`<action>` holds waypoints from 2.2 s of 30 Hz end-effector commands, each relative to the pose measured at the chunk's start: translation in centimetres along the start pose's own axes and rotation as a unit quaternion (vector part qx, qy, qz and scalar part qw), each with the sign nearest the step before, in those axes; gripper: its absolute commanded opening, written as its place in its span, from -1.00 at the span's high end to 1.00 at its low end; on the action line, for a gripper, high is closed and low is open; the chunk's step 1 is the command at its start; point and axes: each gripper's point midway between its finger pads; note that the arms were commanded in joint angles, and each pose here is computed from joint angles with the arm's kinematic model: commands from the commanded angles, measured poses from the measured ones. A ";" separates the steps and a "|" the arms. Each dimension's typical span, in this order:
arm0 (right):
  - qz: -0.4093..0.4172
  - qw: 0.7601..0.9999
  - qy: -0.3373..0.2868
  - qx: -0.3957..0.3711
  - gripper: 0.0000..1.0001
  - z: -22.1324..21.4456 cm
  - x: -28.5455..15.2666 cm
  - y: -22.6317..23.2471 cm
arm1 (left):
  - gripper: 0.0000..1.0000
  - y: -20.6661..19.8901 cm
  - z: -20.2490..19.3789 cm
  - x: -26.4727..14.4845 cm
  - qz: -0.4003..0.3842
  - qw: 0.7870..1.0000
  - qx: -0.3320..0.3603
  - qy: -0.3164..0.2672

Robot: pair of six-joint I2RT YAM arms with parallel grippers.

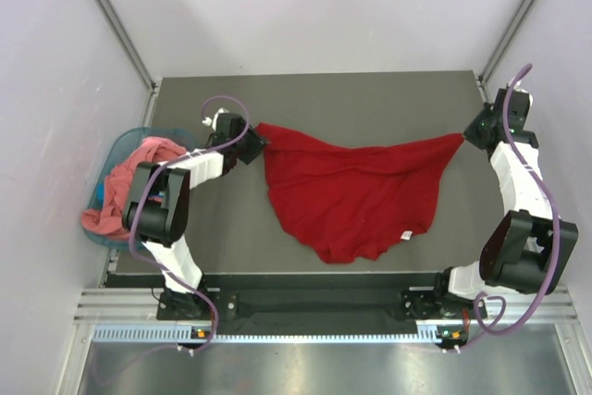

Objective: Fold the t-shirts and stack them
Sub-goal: Flatten the tshirt out

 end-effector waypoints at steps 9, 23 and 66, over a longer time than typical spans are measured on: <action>0.015 1.000 -0.023 0.004 1.00 1.0 0.1 0.4 | 0.06 0.0 1.5 1.1 -0.011 0.999 -0.012 -0.049; 0.013 1.000 -0.022 0.004 1.00 0.7 0.3 0.2 | 1.00 -0.4 2.7 1.5 -0.019 0.997 0.001 -0.074; 0.396 0.840 -0.368 -0.043 1.00 13.0 -38.7 14.2 | 1.00 -15.2 17.8 -36.8 -0.158 0.942 0.125 -0.270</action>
Point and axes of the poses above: each gripper's point midway between its finger pads, its own x axis out along the fingers, its own y axis along the line the jaws close on, z = x × y, and after that the axes turned 15 degrees about x, right-handed
